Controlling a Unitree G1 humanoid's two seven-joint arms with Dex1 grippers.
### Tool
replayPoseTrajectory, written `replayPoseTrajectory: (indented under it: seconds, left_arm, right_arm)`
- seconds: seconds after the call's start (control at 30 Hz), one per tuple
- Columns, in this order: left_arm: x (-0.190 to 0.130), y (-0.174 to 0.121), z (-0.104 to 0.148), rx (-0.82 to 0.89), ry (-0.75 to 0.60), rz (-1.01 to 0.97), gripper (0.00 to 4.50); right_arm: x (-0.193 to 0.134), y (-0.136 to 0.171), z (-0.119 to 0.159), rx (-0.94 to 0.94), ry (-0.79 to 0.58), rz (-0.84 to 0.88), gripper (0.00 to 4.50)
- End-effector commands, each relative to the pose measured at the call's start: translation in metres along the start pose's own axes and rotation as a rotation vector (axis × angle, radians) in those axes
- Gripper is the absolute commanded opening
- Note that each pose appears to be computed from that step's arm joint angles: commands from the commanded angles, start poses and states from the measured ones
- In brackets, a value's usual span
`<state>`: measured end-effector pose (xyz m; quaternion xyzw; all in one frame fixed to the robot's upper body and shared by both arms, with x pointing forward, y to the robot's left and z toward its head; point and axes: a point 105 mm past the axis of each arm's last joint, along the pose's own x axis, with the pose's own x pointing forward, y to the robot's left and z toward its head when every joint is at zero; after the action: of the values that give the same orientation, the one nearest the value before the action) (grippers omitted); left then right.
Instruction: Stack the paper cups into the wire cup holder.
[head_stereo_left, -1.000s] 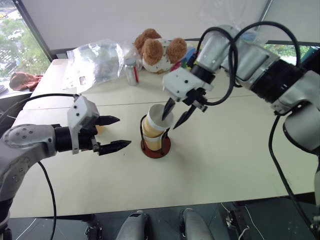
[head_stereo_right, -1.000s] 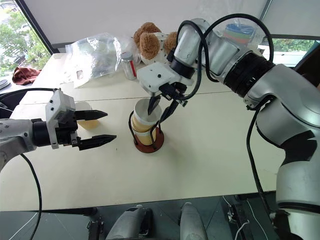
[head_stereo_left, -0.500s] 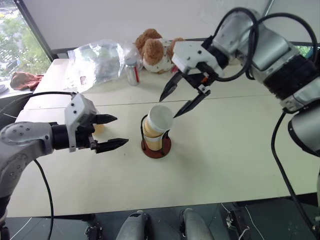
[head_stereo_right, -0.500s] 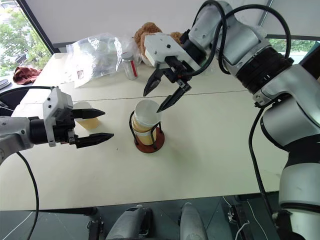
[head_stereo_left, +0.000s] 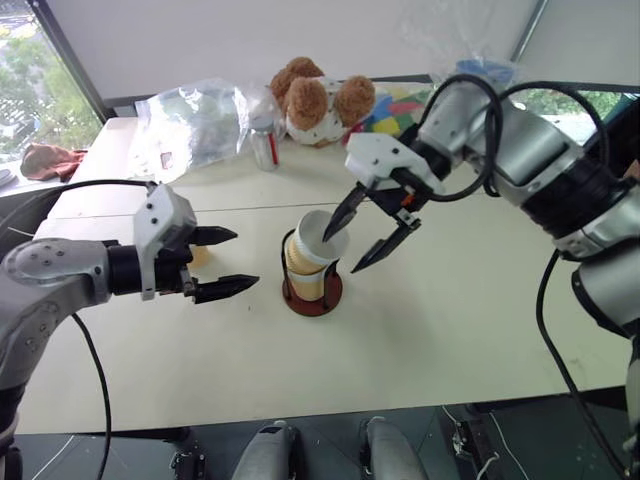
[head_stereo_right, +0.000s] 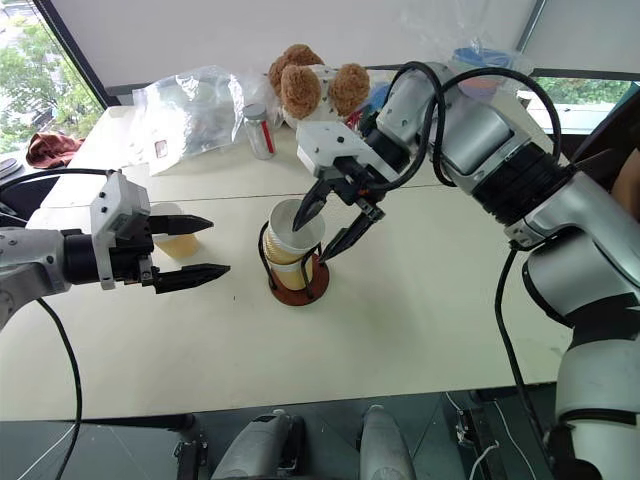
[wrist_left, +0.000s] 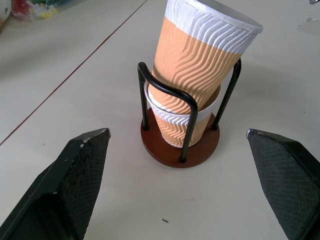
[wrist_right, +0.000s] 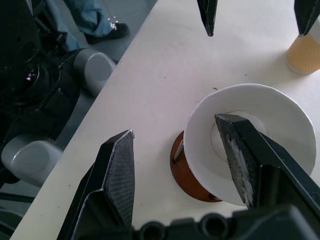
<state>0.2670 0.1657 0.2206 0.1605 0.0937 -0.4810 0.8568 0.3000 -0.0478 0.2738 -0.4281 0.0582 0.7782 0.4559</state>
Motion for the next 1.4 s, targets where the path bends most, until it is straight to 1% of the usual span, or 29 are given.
replayPoseTrajectory:
  seconds: [0.03, 0.3, 0.33, 0.4, 0.47, 0.5, 0.53, 0.97, 1.03, 1.13, 1.2, 1.27, 1.3, 1.4]
  left_arm:
    - [-0.001, 0.002, 0.009, 0.043, -0.023, 0.012, 4.5]
    - [0.001, 0.003, 0.009, 0.047, -0.028, 0.013, 4.5]
    - [0.001, 0.003, 0.009, 0.047, -0.029, 0.014, 4.5]
    - [0.001, 0.003, 0.009, 0.047, -0.029, 0.014, 4.5]
    - [0.001, 0.003, 0.009, 0.046, -0.029, 0.015, 4.5]
    - [0.001, 0.003, 0.009, 0.046, -0.028, 0.016, 4.5]
    - [0.001, 0.003, 0.009, 0.047, -0.028, 0.017, 4.5]
    - [0.002, 0.004, 0.009, 0.051, -0.03, 0.023, 4.5]
    - [-0.004, 0.008, 0.011, 0.069, -0.017, 0.048, 4.5]
    - [-0.023, 0.019, 0.01, 0.105, 0.044, 0.097, 4.5]
    - [-0.036, 0.028, 0.009, 0.132, 0.082, 0.13, 4.5]
    - [-0.056, 0.044, 0.007, 0.154, 0.135, 0.177, 4.5]
    - [-0.065, 0.052, 0.005, 0.171, 0.171, 0.198, 4.5]
    - [-0.081, 0.066, -0.005, 0.252, 0.284, 0.222, 4.5]
  right_arm:
    - [-0.002, -0.006, 0.01, -0.048, -0.006, -0.038, 2.79]
    - [0.012, -0.008, 0.003, -0.031, -0.002, -0.064, 2.79]
    - [0.013, -0.009, 0.002, -0.028, 0.001, -0.07, 2.56]
    - [0.014, -0.01, 0.001, -0.023, 0.003, -0.08, 1.95]
    - [0.015, -0.01, 0.001, -0.022, 0.002, -0.087, 0.95]
    - [0.014, -0.011, 0.001, -0.022, 0.002, -0.09, 0.35]
    - [0.014, -0.011, 0.002, -0.023, 0.001, -0.091, 0.04]
    - [-0.005, -0.017, 0.015, -0.132, 0.04, -0.125, 0.04]
    - [-0.014, -0.017, 0.018, -0.133, 0.021, -0.143, 0.04]
    - [-0.028, -0.007, 0.024, -0.104, -0.044, -0.159, 0.04]
    - [-0.032, 0.0, 0.027, -0.079, -0.093, -0.157, 0.55]
    - [-0.036, 0.008, 0.027, -0.034, -0.153, -0.168, 1.29]
    - [-0.036, 0.01, 0.025, -0.007, -0.181, -0.184, 1.9]
    - [-0.032, 0.015, 0.015, 0.103, -0.247, -0.269, 3.47]
